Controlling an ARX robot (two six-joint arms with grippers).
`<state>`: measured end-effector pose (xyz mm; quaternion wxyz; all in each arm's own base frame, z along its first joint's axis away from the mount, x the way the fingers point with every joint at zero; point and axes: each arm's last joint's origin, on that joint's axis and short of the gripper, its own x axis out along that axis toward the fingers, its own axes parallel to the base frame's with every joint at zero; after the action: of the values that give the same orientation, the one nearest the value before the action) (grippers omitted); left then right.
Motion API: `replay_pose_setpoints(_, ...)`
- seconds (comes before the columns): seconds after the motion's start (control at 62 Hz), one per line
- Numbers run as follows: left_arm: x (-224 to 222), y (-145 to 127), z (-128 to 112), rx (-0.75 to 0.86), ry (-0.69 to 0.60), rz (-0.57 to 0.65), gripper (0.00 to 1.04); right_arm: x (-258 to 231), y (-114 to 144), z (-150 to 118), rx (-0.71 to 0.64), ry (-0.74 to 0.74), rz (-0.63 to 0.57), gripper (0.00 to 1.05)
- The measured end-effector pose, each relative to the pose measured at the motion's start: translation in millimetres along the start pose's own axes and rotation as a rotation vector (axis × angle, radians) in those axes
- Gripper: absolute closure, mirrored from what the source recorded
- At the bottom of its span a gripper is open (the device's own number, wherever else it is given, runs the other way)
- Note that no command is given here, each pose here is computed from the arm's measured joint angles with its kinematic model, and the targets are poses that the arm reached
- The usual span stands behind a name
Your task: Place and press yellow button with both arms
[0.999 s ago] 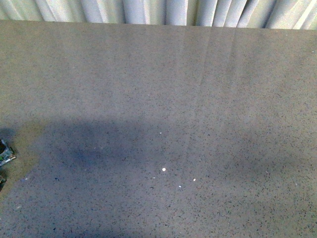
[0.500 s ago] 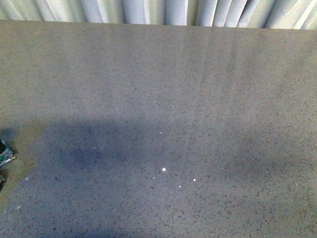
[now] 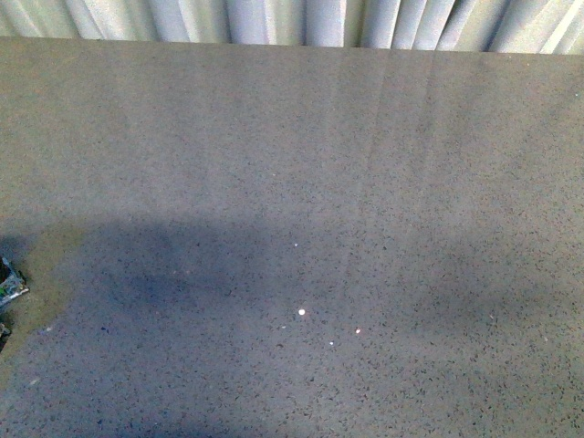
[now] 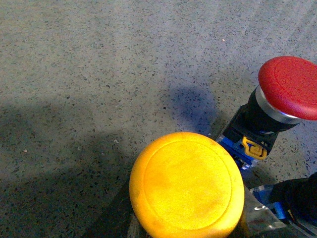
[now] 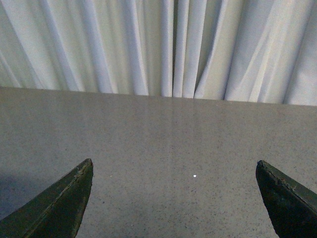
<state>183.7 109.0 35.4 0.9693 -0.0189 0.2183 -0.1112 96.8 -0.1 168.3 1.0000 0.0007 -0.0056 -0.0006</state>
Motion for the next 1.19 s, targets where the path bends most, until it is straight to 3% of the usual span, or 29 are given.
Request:
replay_pose_setpoints(0.387,-30.7,20.6,23.6,0.003,-0.052,0.124,0.79,0.0,0.0,0.1,0.0,0.0,0.0,0.09)
replay_pose_setpoints(0.612,-50.3,20.5,67.0,0.051,-0.142,0.17,0.79,0.0,0.0,0.1,0.0,0.0,0.0,0.09)
replay_pose_setpoints(0.774,-50.4,-7.7,99.6,0.104,-0.185,0.112,0.79,0.0,0.0,0.0,0.0,0.0,0.0,0.09)
replay_pose_setpoints(0.919,-38.0,-49.3,122.7,0.165,-0.225,0.005,0.79,0.0,0.0,0.0,0.0,0.0,0.0,0.09)
replay_pose_setpoints(1.193,7.7,-122.2,114.9,0.231,-0.158,-0.247,0.79,0.0,0.0,0.0,0.0,0.0,0.0,0.09)
